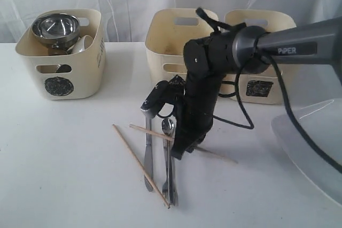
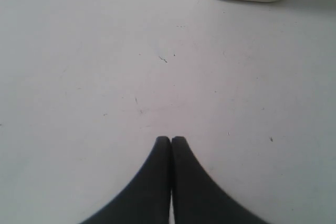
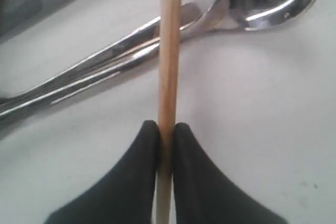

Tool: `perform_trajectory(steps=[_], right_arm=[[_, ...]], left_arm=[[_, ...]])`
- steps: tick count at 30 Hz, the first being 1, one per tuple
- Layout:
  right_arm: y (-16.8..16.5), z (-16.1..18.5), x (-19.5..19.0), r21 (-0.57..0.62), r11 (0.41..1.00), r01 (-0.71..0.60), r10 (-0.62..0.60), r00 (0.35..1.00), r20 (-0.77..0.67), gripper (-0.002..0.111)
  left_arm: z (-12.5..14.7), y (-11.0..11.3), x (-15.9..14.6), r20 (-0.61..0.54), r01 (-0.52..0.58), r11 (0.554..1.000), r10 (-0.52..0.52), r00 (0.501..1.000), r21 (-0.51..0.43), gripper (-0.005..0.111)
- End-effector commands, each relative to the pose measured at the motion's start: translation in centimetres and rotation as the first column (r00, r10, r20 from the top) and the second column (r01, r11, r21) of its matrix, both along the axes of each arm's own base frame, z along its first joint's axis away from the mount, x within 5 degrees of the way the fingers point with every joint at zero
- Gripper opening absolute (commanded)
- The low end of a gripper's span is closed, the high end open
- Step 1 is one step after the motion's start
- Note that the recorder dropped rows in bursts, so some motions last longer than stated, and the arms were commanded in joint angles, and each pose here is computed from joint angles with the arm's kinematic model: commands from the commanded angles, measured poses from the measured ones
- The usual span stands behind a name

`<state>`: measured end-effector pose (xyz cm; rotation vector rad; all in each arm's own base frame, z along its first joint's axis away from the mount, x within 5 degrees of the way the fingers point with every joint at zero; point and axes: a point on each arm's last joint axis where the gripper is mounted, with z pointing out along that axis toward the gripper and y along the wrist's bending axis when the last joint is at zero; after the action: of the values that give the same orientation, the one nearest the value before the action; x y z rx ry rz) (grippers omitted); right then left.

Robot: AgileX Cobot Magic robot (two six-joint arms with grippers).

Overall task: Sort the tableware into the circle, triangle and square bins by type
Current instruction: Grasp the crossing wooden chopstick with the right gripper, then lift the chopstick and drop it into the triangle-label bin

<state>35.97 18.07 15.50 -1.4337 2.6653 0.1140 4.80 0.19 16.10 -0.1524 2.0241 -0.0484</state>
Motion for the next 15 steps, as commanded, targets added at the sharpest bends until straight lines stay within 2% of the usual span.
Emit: perform_trajectory(steps=[1,2,3,4,5,6,8,9,10,11,12,15], right_arm=[[-0.1,9.5,-0.3,0.114,0.991,0.063,-0.082,0.981,0.173,0.0],[0.0,12.4,0.0,0.198,0.977,0.082,-0.138,0.948,0.287,0.0],[-0.1,14.7,0.5,0.293,0.952,0.086,-0.207,0.889,0.409,0.0],[-0.1,17.0,1.3,0.407,0.91,0.075,-0.301,0.794,0.527,0.0],[-0.4,18.2,1.9,0.492,0.867,0.074,-0.387,0.722,0.574,0.0],[-0.6,19.2,2.6,0.6,0.796,0.085,-0.501,0.649,0.572,0.0],[-0.8,19.7,3.5,0.701,0.708,0.087,-0.605,0.585,0.54,0.0],[-0.9,19.7,3.9,0.723,0.685,0.089,-0.631,0.567,0.529,0.0],[-0.8,19.6,4.6,0.752,0.657,0.055,-0.663,0.518,0.541,0.0],[-0.8,19.6,5.0,0.762,0.646,0.034,-0.675,0.492,0.55,0.0],[-0.6,19.1,5.9,0.782,0.623,-0.015,-0.702,0.431,0.567,0.0],[-0.1,16.3,7.7,0.788,0.615,-0.028,-0.717,0.396,0.573,0.0]], left_arm=[[-0.4,0.0,-0.1,-0.021,0.002,1.0,-0.003,1.0,-0.007,0.0],[-0.4,0.0,-0.1,-0.021,0.002,1.0,-0.003,1.0,-0.007,0.0],[-0.4,0.0,-0.1,-0.021,0.002,1.0,-0.003,1.0,-0.007,0.0],[-0.4,0.0,-0.1,-0.021,0.002,1.0,-0.003,1.0,-0.007,0.0],[-0.4,0.0,-0.1,-0.021,0.002,1.0,-0.003,1.0,-0.007,0.0],[-0.4,0.0,-0.1,-0.021,0.002,1.0,-0.003,1.0,-0.007,0.0],[-0.4,0.0,-0.1,-0.021,0.002,1.0,-0.003,1.0,-0.007,0.0],[-0.4,0.0,-0.1,-0.021,0.002,1.0,-0.003,1.0,-0.007,0.0],[-0.4,0.0,-0.1,-0.021,0.002,1.0,-0.003,1.0,-0.007,0.0],[-0.4,0.0,-0.1,-0.021,0.002,1.0,-0.003,1.0,-0.007,0.0],[-0.4,0.0,-0.1,-0.021,0.002,1.0,-0.003,1.0,-0.007,0.0],[-0.4,0.0,-0.1,-0.021,0.002,1.0,-0.003,1.0,-0.007,0.0]])
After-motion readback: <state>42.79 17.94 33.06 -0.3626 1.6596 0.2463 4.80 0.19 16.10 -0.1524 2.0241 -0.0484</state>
